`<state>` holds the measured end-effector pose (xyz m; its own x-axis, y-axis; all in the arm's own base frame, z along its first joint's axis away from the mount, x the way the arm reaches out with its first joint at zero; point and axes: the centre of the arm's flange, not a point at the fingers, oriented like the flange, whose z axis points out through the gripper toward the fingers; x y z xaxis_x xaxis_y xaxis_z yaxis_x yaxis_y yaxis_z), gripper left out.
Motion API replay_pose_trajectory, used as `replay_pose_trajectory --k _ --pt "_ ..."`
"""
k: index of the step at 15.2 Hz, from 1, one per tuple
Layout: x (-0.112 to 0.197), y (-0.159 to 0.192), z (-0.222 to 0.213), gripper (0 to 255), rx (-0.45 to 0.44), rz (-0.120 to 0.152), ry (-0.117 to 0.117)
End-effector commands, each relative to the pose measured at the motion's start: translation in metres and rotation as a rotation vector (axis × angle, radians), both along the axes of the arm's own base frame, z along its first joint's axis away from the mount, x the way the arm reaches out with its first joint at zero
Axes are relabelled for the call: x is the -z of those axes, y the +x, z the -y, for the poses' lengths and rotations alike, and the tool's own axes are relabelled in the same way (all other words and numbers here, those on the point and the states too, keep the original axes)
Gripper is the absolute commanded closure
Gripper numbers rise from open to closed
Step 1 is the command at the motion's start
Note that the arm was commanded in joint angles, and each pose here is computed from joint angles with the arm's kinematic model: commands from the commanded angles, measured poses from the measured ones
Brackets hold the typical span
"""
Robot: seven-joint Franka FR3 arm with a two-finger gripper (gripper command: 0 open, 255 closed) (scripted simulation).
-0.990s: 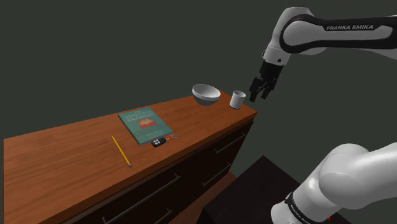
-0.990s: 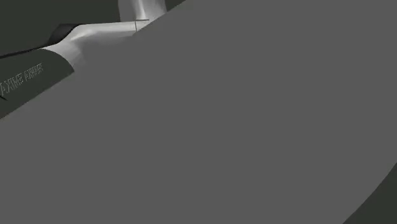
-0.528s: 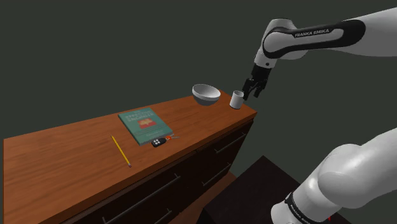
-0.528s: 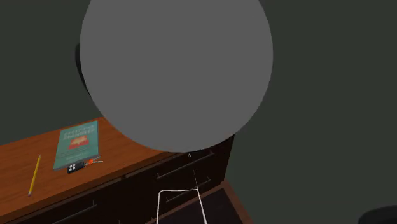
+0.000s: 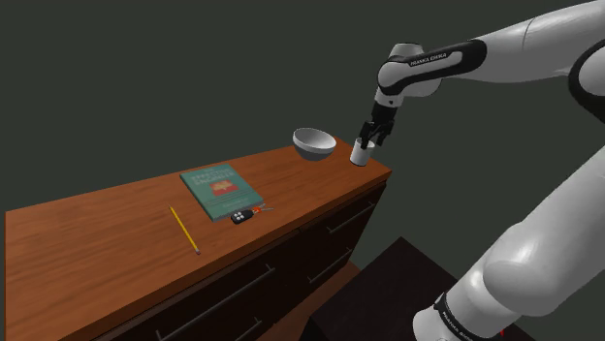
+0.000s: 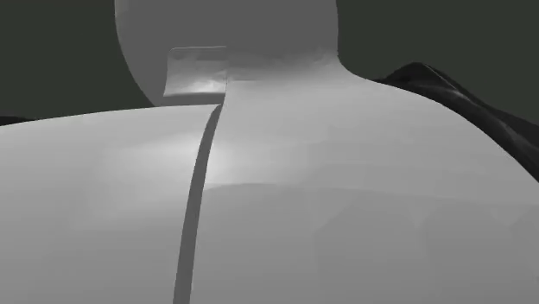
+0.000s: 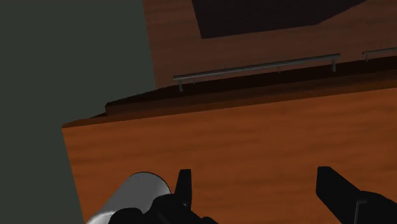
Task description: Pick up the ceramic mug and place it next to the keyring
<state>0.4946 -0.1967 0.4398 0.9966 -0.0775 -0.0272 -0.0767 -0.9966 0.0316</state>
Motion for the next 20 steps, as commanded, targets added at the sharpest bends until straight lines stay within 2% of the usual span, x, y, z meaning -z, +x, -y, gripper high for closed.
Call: replay_pose_trajectory --k 1,10,18,20 --pt "0.010 0.018 0.019 0 -0.002 0.002 -0.008" --pt "0.051 0.095 0.094 0 -0.005 0.010 -0.036" --pt "0.092 0.096 0.099 0 -0.005 0.011 -0.037" --pt "0.092 0.096 0.099 0 -0.005 0.011 -0.037"
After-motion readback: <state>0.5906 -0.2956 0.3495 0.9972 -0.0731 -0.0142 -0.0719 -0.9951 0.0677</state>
